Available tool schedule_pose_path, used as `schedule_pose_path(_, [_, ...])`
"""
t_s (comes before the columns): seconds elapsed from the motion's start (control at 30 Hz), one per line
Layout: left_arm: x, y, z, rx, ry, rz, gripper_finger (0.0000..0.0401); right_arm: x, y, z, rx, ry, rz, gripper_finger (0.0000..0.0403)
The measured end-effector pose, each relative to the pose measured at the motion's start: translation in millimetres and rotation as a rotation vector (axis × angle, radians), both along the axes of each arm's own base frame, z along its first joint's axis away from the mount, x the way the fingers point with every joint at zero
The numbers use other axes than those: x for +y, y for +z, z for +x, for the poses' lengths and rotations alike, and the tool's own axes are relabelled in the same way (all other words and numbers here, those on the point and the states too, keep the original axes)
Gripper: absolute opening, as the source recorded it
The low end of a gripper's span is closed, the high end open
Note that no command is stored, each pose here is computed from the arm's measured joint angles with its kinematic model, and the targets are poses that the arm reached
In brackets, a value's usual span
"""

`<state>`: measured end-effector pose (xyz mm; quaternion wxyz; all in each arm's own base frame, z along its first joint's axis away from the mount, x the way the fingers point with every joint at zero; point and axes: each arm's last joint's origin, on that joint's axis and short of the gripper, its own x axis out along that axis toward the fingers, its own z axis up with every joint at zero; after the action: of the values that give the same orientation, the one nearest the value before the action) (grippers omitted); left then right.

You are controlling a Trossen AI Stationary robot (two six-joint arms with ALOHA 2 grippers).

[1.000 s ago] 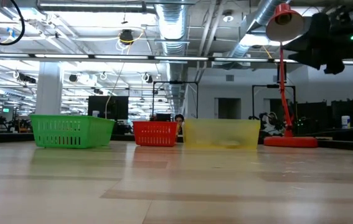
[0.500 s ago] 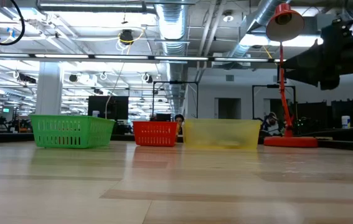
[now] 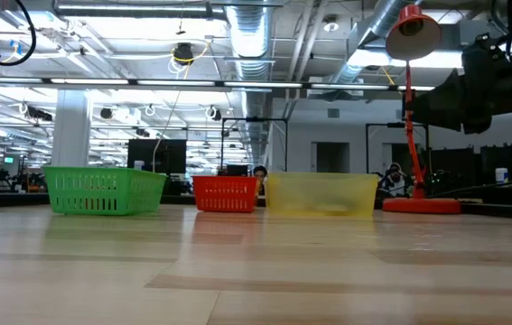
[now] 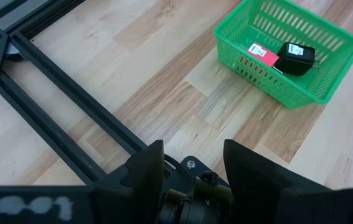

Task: Pick and place items into bin
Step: Return to Home Position

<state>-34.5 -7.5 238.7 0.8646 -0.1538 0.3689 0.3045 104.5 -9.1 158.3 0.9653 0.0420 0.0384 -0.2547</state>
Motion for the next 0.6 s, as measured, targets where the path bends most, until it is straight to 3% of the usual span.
schedule_pose_path(0.6, [0.8, 0.0, -0.2, 0.0, -0.022, 0.0, 0.0155, 0.0, 0.1, 0.0, 0.0, 0.0, 0.0, 0.0255])
